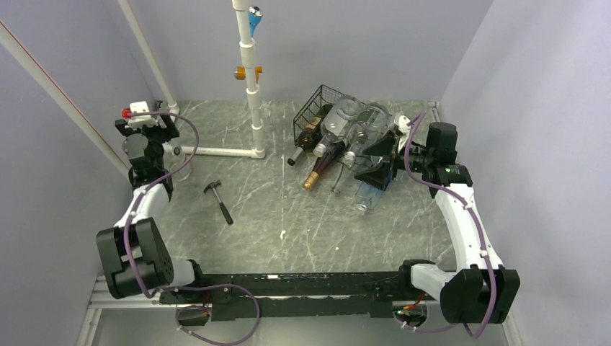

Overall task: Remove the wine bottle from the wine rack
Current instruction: Place the wine bottle at the center of the board, then pick up the wine bottle from the wine rack.

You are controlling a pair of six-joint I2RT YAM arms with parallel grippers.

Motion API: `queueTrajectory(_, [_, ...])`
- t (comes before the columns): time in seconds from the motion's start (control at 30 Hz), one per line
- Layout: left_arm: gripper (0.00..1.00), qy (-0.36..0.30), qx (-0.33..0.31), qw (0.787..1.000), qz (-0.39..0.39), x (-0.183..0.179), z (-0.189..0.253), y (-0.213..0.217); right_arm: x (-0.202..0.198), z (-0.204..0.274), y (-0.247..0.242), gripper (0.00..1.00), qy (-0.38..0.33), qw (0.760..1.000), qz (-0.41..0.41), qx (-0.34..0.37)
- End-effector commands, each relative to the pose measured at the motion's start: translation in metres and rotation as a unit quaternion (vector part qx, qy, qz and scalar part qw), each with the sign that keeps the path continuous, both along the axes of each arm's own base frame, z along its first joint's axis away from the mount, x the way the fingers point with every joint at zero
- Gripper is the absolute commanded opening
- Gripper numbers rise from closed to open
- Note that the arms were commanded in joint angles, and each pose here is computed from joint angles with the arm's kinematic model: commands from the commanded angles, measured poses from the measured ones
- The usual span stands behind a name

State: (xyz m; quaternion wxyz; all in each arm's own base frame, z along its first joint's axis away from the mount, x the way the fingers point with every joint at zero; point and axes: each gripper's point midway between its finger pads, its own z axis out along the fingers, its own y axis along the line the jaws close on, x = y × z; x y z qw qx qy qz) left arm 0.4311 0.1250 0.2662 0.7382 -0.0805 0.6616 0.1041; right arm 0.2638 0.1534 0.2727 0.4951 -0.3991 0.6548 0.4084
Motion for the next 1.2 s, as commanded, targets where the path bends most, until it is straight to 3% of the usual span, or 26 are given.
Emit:
queueTrajectory(0.0, [0.92,-0.085,0.001,0.996,0.006,-0.02,0.056,-0.003,-0.003,0.012,0.002,1.0,-0.033,0.999,0.017,0.005])
queueTrajectory(0.1, [0.99,-0.078,-0.012,0.997,0.004,-0.03,0.061,-0.007,-0.006,0.015,0.002,1.0,-0.036,0.999,0.019,0.007])
queueTrajectory(0.27, [0.99,-0.04,-0.069,0.997,-0.009,-0.051,0.066,-0.021,-0.011,0.02,0.003,1.0,-0.049,0.999,0.021,0.008])
queueTrajectory(0.57, [0.99,0.009,-0.204,0.976,-0.069,-0.108,0.066,-0.07,-0.021,0.031,0.002,1.0,-0.072,0.997,0.02,0.011])
queueTrajectory(0.9, [0.99,0.04,-0.311,0.931,-0.187,-0.155,0.052,-0.135,-0.021,0.037,-0.01,1.0,-0.09,0.996,-0.009,0.007])
queueTrajectory(1.17, [0.99,0.094,-0.355,0.894,-0.259,-0.174,0.044,-0.171,-0.017,0.034,-0.011,1.0,-0.085,0.996,-0.012,0.006])
